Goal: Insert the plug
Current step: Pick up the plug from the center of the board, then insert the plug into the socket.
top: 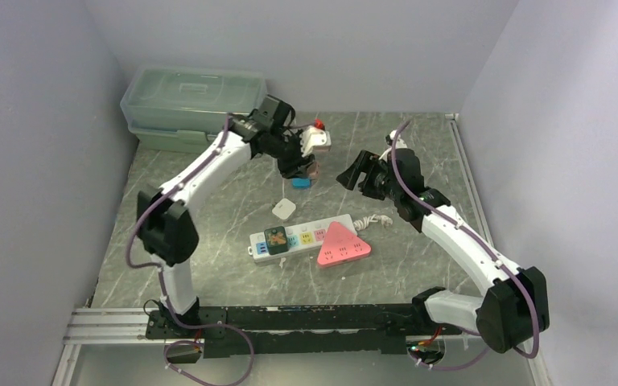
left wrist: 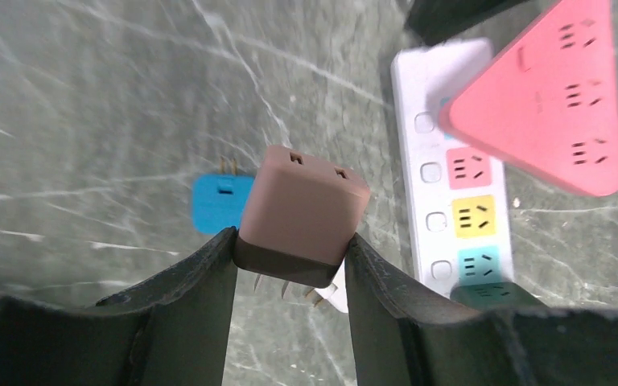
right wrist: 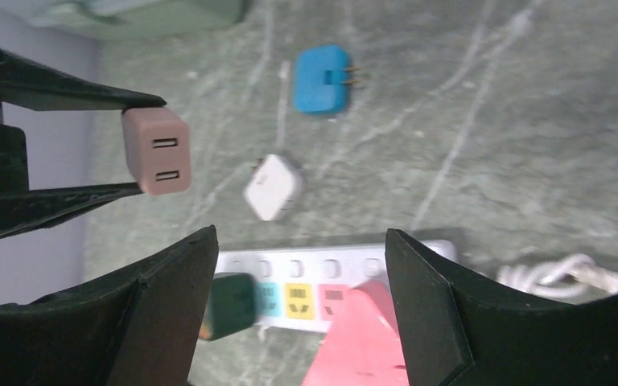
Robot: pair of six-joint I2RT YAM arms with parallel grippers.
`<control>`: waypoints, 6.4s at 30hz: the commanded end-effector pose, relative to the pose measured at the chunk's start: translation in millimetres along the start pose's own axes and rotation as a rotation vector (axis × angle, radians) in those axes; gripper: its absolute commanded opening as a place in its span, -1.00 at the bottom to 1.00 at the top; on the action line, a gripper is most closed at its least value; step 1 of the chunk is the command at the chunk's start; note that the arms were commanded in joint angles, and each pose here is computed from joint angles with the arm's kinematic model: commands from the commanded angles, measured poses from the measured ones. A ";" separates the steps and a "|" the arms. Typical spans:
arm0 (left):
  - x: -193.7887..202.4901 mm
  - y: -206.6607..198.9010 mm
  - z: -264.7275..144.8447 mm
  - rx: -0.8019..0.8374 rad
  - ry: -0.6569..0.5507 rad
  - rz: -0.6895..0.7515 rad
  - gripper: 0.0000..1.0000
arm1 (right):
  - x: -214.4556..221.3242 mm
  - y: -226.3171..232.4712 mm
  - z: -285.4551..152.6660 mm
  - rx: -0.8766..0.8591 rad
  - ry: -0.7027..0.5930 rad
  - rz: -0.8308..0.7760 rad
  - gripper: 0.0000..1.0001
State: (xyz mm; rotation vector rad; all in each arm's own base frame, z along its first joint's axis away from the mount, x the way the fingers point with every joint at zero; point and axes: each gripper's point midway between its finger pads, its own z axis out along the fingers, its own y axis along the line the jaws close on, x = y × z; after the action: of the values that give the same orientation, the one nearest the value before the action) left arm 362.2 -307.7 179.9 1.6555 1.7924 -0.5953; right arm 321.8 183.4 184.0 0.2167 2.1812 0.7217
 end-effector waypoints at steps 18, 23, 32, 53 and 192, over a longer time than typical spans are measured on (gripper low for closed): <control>-76.8 -39.6 -67.2 -0.118 -0.212 0.175 -1.00 | -40.0 132.1 -51.9 -0.496 -0.083 0.028 0.60; -80.2 -39.8 -70.9 -0.127 -0.221 0.170 -1.00 | -33.2 135.5 -45.7 -0.484 -0.069 0.014 0.53; -83.4 -45.6 -78.2 -0.129 -0.244 0.173 -1.00 | -27.6 124.2 -30.2 -0.426 -0.062 0.030 0.29; -81.6 -55.4 -73.9 -0.115 -0.235 0.133 0.01 | -24.1 138.5 -30.8 -0.496 -0.035 -0.013 -0.67; 147.7 -45.9 -147.1 -0.444 -0.149 -0.899 0.99 | 184.8 48.7 41.1 -0.646 0.755 -1.762 -1.00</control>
State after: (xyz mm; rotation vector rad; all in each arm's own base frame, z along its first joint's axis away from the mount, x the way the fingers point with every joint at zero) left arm 291.2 -102.3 166.2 0.4472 2.3377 -0.5736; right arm 232.5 310.0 75.0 -2.2174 1.6337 0.2950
